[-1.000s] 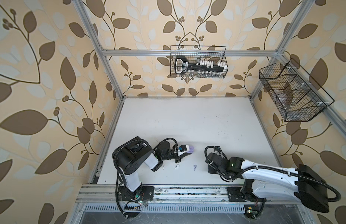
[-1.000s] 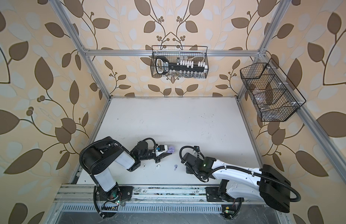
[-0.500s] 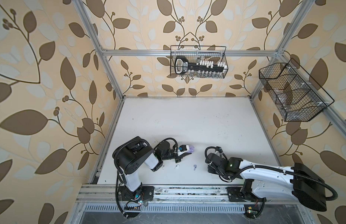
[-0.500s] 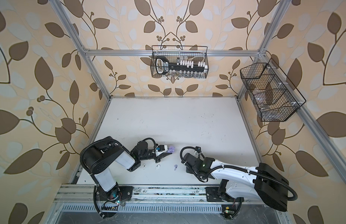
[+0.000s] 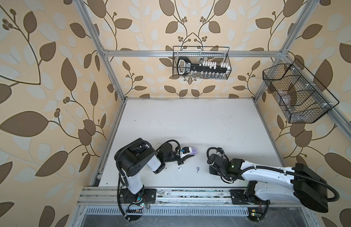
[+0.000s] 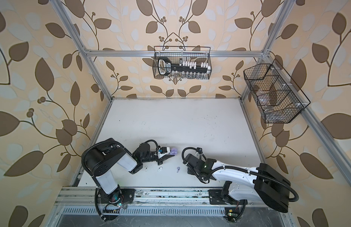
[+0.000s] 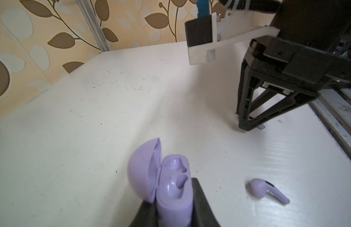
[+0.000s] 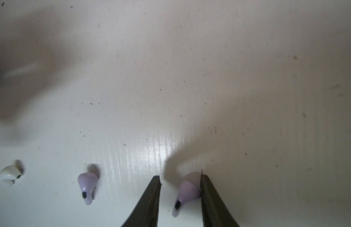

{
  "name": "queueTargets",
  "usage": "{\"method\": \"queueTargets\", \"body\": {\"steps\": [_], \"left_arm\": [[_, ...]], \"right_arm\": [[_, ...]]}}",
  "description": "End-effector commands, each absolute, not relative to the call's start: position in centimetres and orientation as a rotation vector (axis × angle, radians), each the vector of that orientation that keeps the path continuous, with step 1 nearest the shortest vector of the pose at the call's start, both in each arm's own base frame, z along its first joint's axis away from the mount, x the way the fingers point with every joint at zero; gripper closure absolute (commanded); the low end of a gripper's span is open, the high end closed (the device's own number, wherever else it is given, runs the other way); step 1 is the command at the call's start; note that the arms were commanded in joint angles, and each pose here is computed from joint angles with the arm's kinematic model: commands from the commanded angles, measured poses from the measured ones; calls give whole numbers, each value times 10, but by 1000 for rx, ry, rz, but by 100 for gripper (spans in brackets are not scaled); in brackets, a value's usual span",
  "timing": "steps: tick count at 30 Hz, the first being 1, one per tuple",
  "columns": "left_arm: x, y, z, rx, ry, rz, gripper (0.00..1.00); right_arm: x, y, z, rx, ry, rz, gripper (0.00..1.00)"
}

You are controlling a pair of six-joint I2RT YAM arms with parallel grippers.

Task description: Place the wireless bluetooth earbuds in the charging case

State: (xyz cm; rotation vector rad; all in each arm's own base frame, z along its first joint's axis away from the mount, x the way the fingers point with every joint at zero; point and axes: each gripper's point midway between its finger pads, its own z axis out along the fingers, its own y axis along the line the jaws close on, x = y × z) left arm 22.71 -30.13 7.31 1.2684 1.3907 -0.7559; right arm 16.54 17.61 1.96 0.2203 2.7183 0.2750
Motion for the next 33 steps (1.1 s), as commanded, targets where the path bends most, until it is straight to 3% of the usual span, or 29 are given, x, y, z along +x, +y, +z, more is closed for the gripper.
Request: {"method": "queueTargets", "body": {"steps": [1,11,33], "left_arm": [[230,-303,84,1261,1322,-724,98],[230,-304,84,1260,1326,-726,98],[232,-304,83,1257,1329,-720,98]], "right_arm": [[171,185,28,190,2716,284,65],[171,167,37,56,2728,85,64],[166,173,26,-3,2769,62,61]]}}
